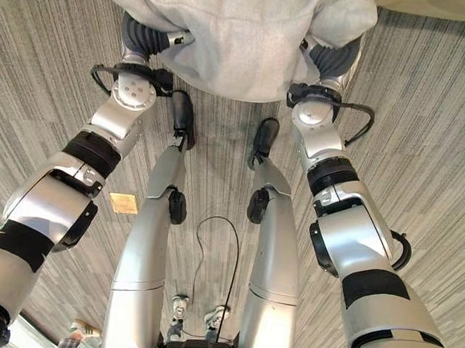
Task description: Pick up all the scattered cushions and arrange them neatly on the sofa.
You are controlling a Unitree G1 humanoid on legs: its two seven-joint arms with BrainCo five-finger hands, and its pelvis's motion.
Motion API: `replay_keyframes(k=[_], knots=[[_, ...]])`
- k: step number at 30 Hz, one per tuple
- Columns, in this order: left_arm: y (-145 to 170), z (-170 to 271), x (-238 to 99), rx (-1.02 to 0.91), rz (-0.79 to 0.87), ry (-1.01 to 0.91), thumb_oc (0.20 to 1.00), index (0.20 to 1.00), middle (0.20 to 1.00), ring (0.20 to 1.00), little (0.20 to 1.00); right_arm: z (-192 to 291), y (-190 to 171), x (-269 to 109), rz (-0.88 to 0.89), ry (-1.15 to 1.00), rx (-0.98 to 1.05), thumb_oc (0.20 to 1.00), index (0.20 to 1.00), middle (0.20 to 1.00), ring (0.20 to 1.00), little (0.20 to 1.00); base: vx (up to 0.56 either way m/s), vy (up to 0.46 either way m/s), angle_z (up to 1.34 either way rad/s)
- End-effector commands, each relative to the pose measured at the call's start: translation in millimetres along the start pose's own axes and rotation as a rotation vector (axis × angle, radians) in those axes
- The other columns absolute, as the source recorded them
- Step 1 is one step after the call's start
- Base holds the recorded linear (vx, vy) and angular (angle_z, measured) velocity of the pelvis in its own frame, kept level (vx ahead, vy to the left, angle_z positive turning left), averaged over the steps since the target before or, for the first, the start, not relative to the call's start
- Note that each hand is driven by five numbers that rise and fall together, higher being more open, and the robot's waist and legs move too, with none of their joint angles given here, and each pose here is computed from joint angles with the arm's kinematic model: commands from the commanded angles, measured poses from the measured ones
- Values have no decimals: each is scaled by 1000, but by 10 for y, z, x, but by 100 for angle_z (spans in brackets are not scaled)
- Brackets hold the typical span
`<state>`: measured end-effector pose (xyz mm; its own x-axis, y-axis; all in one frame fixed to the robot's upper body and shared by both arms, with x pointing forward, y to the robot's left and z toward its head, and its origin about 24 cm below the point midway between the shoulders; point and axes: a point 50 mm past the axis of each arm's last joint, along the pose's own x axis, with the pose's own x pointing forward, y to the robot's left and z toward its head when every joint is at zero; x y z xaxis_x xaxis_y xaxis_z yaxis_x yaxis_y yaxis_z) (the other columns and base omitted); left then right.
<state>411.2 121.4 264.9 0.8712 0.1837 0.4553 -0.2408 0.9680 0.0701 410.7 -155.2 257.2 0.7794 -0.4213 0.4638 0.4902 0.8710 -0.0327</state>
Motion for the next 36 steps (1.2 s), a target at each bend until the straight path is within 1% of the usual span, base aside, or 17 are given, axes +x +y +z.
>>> replay_keyframes(k=[1, 4, 6, 8, 9, 10, 11, 14, 17, 18, 19, 20, 24, 27, 28, 36], knots=[[-248, 81, -77, -100, -60, -47, 200, 200, 200, 200, 200, 162, 657, -437, 273, -86, 55, 200, 200, 200, 200, 200, 0, 0, 0], [-229, 133, -91, -142, -52, -74, 200, 200, 200, 200, 200, 213, 621, -421, 265, -116, 75, 200, 200, 200, 200, 200, 0, 0, 0], [-216, 108, -149, -184, -53, -82, 200, 200, 200, 200, 200, 208, 519, -386, 238, -138, 73, 200, 200, 200, 200, 200, 0, 0, 0], [-232, 48, -232, -206, -65, -79, 200, 200, 200, 200, 200, 166, 451, -393, 229, -143, 71, 200, 200, 200, 200, 200, -22, 17, -1], [-248, -22, -341, -234, -90, -78, 200, 200, 200, 200, 200, 71, 386, -450, 230, -138, 74, 200, 200, 200, 200, 200, -31, 28, -1], [-227, -40, -382, -223, -103, -93, 200, 200, 200, 200, 200, 32, 337, -471, 229, -141, 76, 200, 200, 200, 200, 200, -49, 49, 2], [-240, -116, -499, -222, -129, -94, 200, 200, 200, 200, 200, -59, 300, -559, 239, -134, 86, 200, 200, 200, 200, 200, 0, 0, 0], [-227, -287, -696, -217, -153, -73, 200, 200, 200, 200, 200, -229, 233, -726, 271, -114, 87, 200, 200, 200, 200, 200, -46, -2, -3], [-213, -355, -814, -223, -166, -67, 200, 200, 200, 200, 200, -302, 177, -828, 290, -115, 87, 200, 200, 200, 200, 200, -66, -2, 1], [-202, -462, -953, -235, -184, -39, 200, 200, 200, 200, 200, -411, 106, -943, 302, -97, 85, 200, 200, 200, 200, 200, 0, 0, 0], [-175, -500, -1018, -235, -190, -37, 200, 200, 200, 200, 200, -473, 63, -1008, 308, -85, 83, 200, 200, 200, 200, 200, -53, -24, 3], [-114, -603, -1168, -244, -197, -14, 200, 200, 200, 200, 200, -624, -24, -1158, 328, -47, 68, 200, 200, 200, 200, 200, 45, -35, -1], [3, -829, -1465, -300, -179, 80, 200, 200, 200, 200, 200, -908, -204, -1482, 359, 50, 41, 200, 200, 200, 200, 200, 107, -46, 2], [124, -935, -1661, -285, -181, 117, 200, 200, 200, 200, 200, -1040, -372, -1692, 378, 99, 22, 200, 200, 200, 200, 200, 180, -51, 4], [248, -1032, -1803, -258, -170, 155, 200, 200, 200, 200, 200, -1116, -508, -1817, 387, 127, -5, 200, 200, 200, 200, 200, 223, -75, -1], [402, -1200, -2051, -214, -149, 246, 200, 200, 200, 200, 200, -1128, -703, -1970, 394, 121, -61, 200, 200, 200, 200, 200, 107, -107, -2]])
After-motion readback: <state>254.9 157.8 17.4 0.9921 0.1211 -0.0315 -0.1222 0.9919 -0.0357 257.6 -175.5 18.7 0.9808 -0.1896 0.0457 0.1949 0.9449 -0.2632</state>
